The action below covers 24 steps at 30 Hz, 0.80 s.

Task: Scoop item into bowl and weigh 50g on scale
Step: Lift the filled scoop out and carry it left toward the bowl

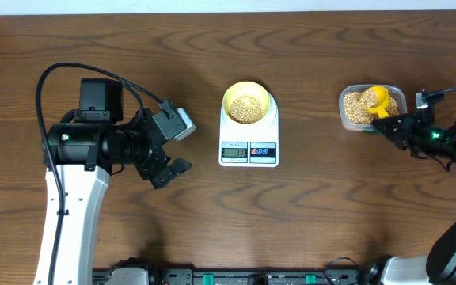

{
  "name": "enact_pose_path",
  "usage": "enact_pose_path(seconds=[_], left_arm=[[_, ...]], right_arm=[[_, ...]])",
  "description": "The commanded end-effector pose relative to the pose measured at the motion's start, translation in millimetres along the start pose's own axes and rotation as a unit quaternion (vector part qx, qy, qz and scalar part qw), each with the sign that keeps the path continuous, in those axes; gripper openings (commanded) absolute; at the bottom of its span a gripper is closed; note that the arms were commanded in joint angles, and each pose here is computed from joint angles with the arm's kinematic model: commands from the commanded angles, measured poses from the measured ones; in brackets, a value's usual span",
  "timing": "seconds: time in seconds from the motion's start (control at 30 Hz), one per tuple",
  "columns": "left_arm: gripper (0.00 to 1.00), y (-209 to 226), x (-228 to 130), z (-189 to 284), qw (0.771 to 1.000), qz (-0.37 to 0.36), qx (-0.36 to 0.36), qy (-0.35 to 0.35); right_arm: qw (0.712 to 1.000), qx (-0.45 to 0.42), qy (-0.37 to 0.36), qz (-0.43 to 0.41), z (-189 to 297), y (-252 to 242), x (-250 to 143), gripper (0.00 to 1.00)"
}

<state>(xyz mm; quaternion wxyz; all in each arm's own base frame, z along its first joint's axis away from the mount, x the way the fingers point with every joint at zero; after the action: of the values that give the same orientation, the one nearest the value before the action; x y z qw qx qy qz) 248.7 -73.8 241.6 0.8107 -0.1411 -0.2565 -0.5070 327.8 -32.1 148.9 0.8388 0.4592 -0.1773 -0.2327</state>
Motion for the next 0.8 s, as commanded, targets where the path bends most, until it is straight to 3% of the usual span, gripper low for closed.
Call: enact_pose_path(seconds=[0.0,0.23,0.77], left_arm=[[0.98,1,1,1,1.000,-0.003,-0.001,-0.003],[0.98,1,1,1,1.000,-0.003,-0.001,-0.003],[0.98,1,1,1,1.000,-0.003,-0.001,-0.003]], right_arm=[[0.998,0.057,0.009,0.010,3,15,-2,0.01],[0.993,0.117,0.023,0.010,6,33,-6,0.01],[0.986,0.143,0.087,0.014,-17,55,-33,0.01]])
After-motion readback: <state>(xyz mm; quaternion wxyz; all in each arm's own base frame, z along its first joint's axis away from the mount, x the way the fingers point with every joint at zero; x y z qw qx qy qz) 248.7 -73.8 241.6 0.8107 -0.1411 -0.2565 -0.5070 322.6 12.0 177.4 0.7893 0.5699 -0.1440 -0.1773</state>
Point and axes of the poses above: each gripper's point midway between its finger pads, its own z axis back along the fingers, its own y axis along the line the jaws close on, x = y × z, the point moved 3 cm from there along z, back along the fingers, and after that the axes turned 6 degrees about -z, right-handed, at the moved point
